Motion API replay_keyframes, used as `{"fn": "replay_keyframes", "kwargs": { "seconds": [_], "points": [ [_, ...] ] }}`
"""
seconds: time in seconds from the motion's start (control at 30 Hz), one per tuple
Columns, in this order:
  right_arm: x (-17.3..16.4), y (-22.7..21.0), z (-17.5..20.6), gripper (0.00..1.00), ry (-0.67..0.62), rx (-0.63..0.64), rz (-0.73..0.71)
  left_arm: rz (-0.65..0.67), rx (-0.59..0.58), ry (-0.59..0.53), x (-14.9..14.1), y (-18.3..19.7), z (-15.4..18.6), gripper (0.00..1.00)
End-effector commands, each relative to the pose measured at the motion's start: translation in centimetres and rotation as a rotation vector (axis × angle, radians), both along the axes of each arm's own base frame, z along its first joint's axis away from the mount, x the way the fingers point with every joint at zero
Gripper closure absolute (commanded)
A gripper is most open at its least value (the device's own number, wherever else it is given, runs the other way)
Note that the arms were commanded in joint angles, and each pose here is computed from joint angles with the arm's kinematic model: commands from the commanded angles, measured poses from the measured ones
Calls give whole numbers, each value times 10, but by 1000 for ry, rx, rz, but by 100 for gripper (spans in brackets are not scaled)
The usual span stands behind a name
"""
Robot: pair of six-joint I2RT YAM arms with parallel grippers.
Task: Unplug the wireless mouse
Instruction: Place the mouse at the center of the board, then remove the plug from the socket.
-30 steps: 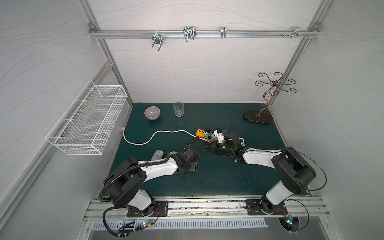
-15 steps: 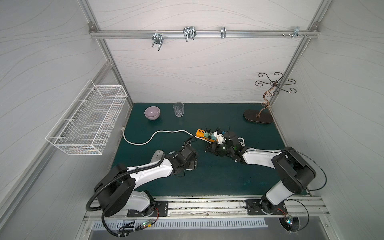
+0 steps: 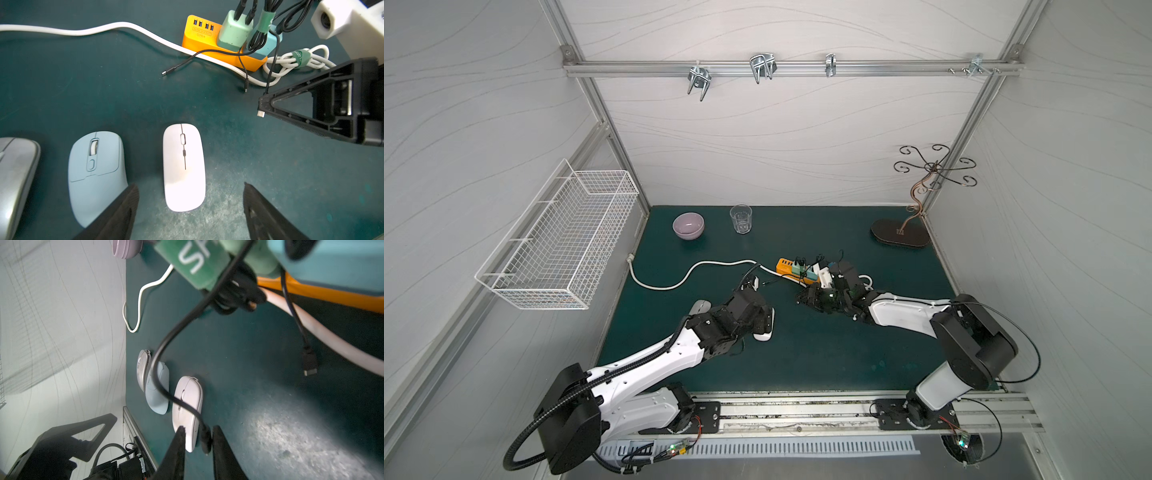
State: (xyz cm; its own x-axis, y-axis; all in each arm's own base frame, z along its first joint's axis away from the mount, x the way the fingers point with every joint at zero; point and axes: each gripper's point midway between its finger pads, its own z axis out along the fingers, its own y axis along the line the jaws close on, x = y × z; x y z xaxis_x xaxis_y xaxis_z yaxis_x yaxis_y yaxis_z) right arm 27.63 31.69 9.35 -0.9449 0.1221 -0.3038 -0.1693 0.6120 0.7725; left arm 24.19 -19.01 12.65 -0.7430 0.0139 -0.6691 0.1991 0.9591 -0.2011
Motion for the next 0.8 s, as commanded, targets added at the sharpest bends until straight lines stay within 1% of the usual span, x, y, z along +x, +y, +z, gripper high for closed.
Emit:
{"fn": "replay_keyframes", "kwargs": {
  "seconds": [0.0,0.07,0.13,0.17,0.33,0.43,0.53,0.67,0.77],
  "points": [
    [4,-2,11,74,-41,-41,8,14,-11,-51,3,5,18,18],
    [7,-3,13,71,-50,-60,6,5,-28,-62,1,5,24,18],
    [11,-5,17,62,-54,-71,1,0,-38,-69,-1,6,29,18],
    [14,-6,20,59,-55,-76,-3,-2,-40,-74,-2,7,32,18],
    [15,-9,32,55,-66,-85,-3,-26,-35,-100,-3,8,51,17],
    [15,-15,39,51,-74,-107,-14,-35,-28,-129,2,7,67,14],
    [18,-24,45,50,-86,-114,-35,-48,-25,-146,11,4,78,13],
    [24,-33,48,49,-98,-112,-59,-55,-23,-130,27,-2,76,13],
    [27,-39,51,49,-101,-109,-71,-52,-38,-116,43,-6,71,17]
  ]
}}
